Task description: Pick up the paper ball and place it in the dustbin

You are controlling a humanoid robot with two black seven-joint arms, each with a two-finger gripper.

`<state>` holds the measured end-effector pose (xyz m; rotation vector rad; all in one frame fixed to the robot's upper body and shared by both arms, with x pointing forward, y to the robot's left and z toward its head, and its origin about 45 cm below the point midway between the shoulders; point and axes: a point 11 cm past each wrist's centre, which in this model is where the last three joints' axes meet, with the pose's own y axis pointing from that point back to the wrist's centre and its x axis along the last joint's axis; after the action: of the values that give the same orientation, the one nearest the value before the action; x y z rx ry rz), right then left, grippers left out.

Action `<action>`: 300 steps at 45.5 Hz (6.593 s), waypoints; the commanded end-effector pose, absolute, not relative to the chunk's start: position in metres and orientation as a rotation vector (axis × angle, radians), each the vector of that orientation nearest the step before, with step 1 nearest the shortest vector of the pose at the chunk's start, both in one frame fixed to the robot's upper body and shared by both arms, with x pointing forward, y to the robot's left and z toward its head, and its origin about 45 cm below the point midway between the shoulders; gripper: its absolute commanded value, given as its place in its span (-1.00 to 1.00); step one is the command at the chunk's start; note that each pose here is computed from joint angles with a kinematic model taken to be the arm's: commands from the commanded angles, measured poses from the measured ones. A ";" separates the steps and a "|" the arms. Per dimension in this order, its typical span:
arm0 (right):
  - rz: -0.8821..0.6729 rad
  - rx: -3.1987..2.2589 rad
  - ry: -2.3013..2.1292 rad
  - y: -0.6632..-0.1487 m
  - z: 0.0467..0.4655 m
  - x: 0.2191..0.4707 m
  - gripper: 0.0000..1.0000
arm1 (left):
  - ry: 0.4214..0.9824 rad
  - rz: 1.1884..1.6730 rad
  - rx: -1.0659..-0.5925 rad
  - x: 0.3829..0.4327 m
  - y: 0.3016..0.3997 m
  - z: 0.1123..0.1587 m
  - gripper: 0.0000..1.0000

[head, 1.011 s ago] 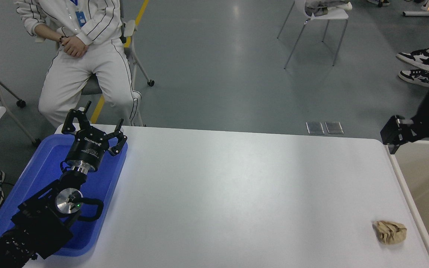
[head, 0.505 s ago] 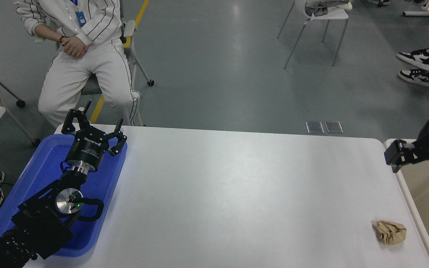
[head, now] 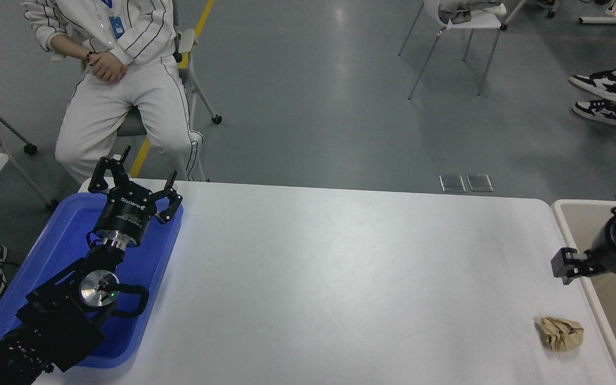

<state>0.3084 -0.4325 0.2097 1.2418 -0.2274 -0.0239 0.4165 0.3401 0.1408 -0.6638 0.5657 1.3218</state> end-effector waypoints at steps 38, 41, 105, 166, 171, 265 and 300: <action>-0.137 1.230 -0.378 -0.465 0.103 0.278 0.86 | 0.566 1.322 -0.664 0.4166 0.3401 0.1408 1.00; -0.146 1.251 -0.396 -0.461 0.099 0.278 0.86 | 0.566 1.322 -0.664 0.4166 0.3401 0.1408 1.00; -0.133 1.248 -0.514 -0.456 0.070 0.276 0.82 | 0.566 1.322 -0.664 0.4166 0.3401 0.1408 1.00; -0.391 1.310 -0.669 -0.443 0.060 0.253 -1.00 | 0.566 1.322 -0.664 0.4166 0.3401 0.1408 1.00; -0.392 1.318 -0.688 -0.446 0.070 0.257 -1.00 | 0.566 1.322 -0.664 0.4166 0.3401 0.1408 1.00; 0.121 1.513 -0.200 -0.315 0.407 0.327 -1.00 | 0.566 1.322 -0.664 0.4166 0.3401 0.1408 1.00; 0.018 1.428 -0.255 -0.357 0.403 0.315 -1.00 | 0.566 1.322 -0.664 0.4166 0.3401 0.1408 1.00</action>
<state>0.3222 -0.3307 0.4051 1.4649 -0.2117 0.0823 0.4166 0.3401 0.1408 -0.6641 0.5657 1.3215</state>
